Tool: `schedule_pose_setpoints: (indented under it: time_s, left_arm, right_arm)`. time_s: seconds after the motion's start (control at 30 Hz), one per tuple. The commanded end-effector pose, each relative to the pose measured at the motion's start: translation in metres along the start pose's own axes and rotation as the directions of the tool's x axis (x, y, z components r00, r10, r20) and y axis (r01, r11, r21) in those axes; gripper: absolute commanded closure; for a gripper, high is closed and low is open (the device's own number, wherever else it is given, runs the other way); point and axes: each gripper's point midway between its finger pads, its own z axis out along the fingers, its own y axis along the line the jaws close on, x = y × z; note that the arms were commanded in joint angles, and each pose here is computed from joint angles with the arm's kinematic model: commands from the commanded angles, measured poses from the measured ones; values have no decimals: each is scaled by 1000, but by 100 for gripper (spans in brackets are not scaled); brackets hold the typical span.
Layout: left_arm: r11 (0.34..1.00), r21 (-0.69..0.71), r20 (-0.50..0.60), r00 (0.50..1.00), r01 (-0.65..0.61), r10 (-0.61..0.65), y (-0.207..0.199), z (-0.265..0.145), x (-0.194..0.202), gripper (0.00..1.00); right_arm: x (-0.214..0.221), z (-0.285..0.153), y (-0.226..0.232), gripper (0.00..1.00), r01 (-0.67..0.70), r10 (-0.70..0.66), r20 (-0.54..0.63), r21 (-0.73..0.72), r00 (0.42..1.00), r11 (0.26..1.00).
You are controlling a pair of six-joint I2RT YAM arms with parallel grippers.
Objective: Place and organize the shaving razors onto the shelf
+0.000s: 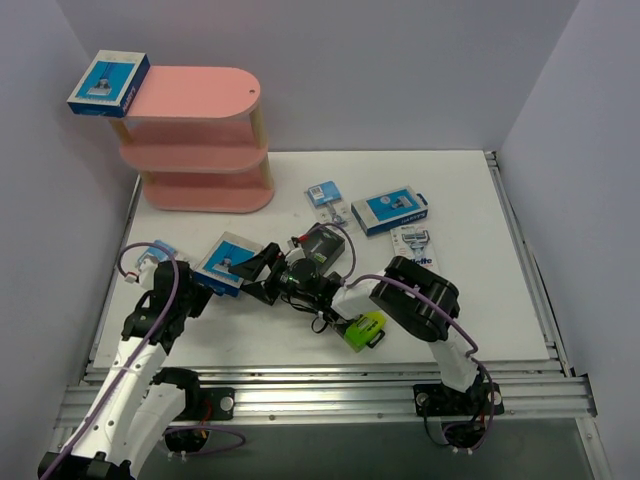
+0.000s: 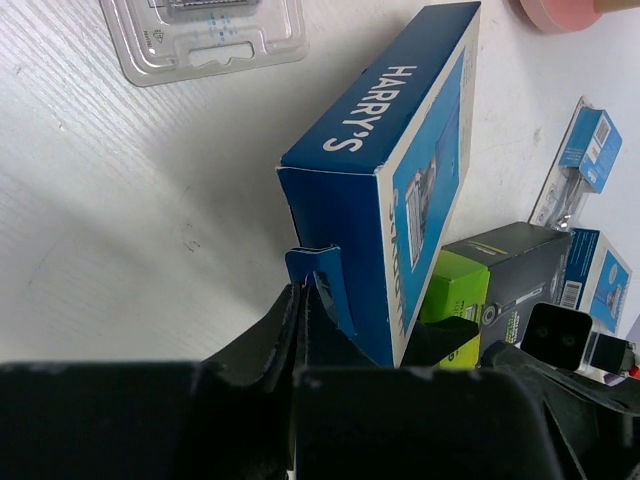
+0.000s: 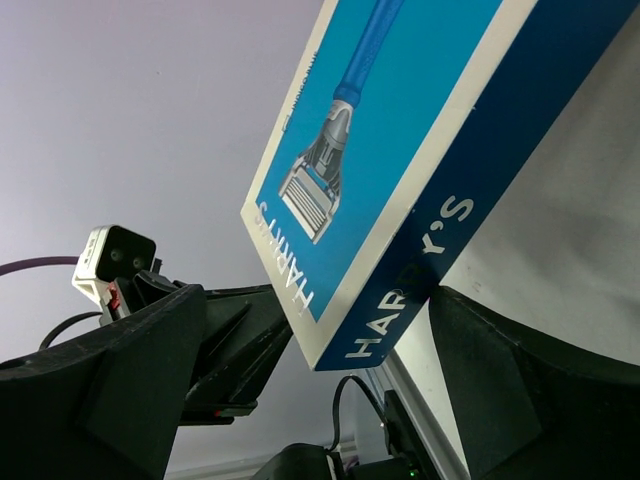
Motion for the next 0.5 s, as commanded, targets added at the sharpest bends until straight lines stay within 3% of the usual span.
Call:
schedule_pose_setpoints:
  time_s: [0.0,0.47]
  left_arm:
    - [995,87,-11,999,40,-39,-29,-15,-7,98]
    - [997,78,15,1000,25,-26,-34,-7,-13,98]
  right_arm:
    - [25,-17,-121,12,-104,133,-54,369,990,924]
    - [34,-26,-132,7,-79,127,-94,403,987,912]
